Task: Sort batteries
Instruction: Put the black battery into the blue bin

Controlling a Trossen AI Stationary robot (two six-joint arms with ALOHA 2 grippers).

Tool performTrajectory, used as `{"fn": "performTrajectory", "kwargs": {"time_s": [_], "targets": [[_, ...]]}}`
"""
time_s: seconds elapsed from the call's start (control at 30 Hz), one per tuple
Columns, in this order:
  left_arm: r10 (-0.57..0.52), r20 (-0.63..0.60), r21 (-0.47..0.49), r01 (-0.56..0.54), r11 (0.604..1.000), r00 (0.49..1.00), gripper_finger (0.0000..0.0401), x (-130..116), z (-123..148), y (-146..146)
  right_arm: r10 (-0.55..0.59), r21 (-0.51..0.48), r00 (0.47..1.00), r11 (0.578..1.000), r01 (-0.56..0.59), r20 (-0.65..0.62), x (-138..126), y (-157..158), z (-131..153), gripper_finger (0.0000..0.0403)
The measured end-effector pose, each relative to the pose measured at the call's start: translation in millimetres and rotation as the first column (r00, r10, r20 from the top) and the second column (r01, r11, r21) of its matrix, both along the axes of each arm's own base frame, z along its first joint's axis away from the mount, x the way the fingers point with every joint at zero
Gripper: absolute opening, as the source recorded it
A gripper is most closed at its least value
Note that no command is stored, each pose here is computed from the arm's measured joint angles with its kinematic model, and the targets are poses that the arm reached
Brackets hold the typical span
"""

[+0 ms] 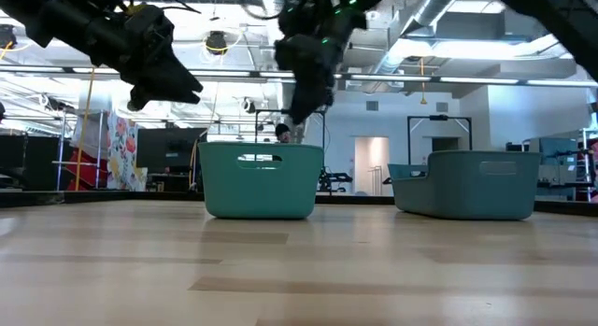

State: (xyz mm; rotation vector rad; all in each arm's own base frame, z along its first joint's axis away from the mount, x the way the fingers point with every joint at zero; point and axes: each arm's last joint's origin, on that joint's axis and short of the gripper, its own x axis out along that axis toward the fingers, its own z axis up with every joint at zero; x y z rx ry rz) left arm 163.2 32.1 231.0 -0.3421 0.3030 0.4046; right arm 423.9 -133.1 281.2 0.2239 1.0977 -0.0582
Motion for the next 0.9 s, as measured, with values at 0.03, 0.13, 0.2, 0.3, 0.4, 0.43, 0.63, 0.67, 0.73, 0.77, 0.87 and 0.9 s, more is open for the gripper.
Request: {"fn": "performTrajectory", "kwargs": {"time_s": [0.03,0.13,0.2,0.3,0.4,0.43,0.63,0.67,0.73,0.77,0.87,0.9], "targets": [[0.005,0.013,0.0,-0.005,1.0,1.0,0.0146,0.3,1.1,0.6,-0.016,0.001,1.0,1.0,0.016,0.009,-7.9,-1.6,3.2,0.0122],[0.033,0.026,0.001,-0.033,0.999,0.999,0.0146,0.5,5.6,3.0,-0.083,0.013,0.996,0.996,0.083,0.04,-34.4,-4.1,5.4,0.0122],[0.058,0.036,0.011,-0.059,0.998,0.998,0.0146,2.8,12.7,5.6,-0.129,0.026,0.99,0.991,0.128,0.057,-55.1,-2.4,4.0,0.0122],[0.089,0.032,0.048,-0.09,0.995,0.996,0.0146,7.5,24.1,11.6,-0.202,0.051,0.975,0.979,0.198,0.091,-87.3,3.2,2.5,0.0122],[0.119,0.01,0.074,-0.12,0.99,0.993,0.014,15.5,39.5,21.3,-0.27,0.082,0.954,0.962,0.261,0.132,-116.1,11.6,-0.2,0.0122],[0.138,-0.003,0.073,-0.137,0.988,0.99,0.0138,18.3,45.2,25.8,-0.292,0.094,0.945,0.955,0.28,0.148,-125.0,14.9,-1.0,0.0122],[0.168,-0.119,0.022,-0.166,0.986,0.979,0.0122,40.2,83.9,66.0,-0.387,0.158,0.895,0.92,0.359,0.222,-164.6,31.1,-3.8,0.0122],[0.164,-0.148,-0.002,-0.166,0.986,0.975,0.012,44.6,89.3,75.2,-0.399,0.164,0.889,0.915,0.369,0.227,-169.0,32.9,-4.7,0.0122],[0.158,-0.207,-0.054,-0.173,0.983,0.965,0.0119,53.6,100.1,94.9,-0.42,0.17,0.88,0.905,0.389,0.223,-176.8,36.2,-6.2,0.0122],[0.161,-0.242,-0.085,-0.186,0.979,0.957,0.0118,58.4,104.0,105.3,-0.43,0.171,0.874,0.901,0.399,0.224,-179.9,37.5,-6.9,0.0122],[0.188,-0.343,-0.178,-0.26,0.949,0.92,0.0118,73.8,113.2,136.2,-0.448,0.182,0.868,0.892,0.415,0.216,-187.4,40.6,-9.4,0.0122],[0.196,-0.381,-0.203,-0.288,0.936,0.904,0.0118,79.6,113.8,145.8,-0.451,0.184,0.867,0.89,0.417,0.212,-188.1,41.1,-10.2,0.0122]]}}
